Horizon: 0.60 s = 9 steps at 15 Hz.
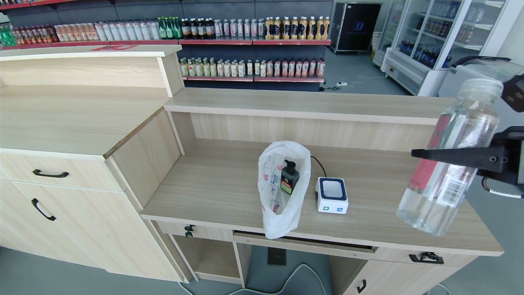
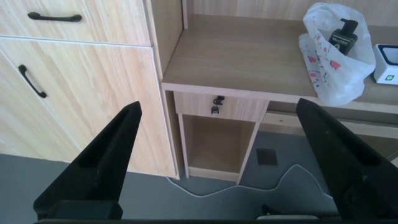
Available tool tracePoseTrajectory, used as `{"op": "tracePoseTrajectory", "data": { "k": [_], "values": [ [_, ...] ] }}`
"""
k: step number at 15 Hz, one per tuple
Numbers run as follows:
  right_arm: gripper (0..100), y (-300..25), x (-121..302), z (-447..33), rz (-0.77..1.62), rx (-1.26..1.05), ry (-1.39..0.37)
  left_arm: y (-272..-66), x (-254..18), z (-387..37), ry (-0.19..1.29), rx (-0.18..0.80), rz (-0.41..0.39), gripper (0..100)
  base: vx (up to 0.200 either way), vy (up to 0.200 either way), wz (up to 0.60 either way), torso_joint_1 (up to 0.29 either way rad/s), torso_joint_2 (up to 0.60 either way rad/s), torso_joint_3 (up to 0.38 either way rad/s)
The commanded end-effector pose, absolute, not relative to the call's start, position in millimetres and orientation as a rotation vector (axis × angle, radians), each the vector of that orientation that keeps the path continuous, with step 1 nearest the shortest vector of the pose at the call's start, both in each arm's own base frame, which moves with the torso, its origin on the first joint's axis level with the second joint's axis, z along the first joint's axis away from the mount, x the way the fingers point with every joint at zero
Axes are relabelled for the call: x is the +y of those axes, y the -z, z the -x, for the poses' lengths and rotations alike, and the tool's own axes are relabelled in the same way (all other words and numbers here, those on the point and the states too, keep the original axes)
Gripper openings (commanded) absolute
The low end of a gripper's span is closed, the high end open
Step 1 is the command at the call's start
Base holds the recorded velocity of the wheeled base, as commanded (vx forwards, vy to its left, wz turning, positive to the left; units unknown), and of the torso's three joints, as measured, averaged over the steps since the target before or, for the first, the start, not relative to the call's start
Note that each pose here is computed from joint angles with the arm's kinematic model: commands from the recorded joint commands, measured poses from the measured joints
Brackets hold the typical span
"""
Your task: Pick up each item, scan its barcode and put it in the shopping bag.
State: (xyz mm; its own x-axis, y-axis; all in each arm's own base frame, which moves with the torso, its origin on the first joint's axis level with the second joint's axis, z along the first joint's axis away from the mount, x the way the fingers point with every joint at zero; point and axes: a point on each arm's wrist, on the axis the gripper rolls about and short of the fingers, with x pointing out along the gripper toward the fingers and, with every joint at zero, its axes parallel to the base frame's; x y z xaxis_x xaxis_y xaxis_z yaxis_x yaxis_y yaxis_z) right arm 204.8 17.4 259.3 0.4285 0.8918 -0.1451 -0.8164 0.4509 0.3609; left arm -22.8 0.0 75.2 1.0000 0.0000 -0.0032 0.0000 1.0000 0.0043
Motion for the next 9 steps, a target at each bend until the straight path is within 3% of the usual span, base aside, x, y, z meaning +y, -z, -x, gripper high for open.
{"op": "tracePoseTrajectory", "data": {
  "k": [1,9],
  "values": [
    [0,-268.2,29.0,-179.2,-0.204,0.290,-1.144,-75.2,0.0,22.8,0.000,0.003,-0.005,100,0.000,0.000,0.00,0.000,0.00,0.000],
    [0,-275.3,45.8,-143.6,-0.158,0.298,-1.077,-75.2,0.0,22.8,0.000,0.003,-0.005,100,0.000,0.000,0.00,0.000,0.00,0.000]
  ]
}}
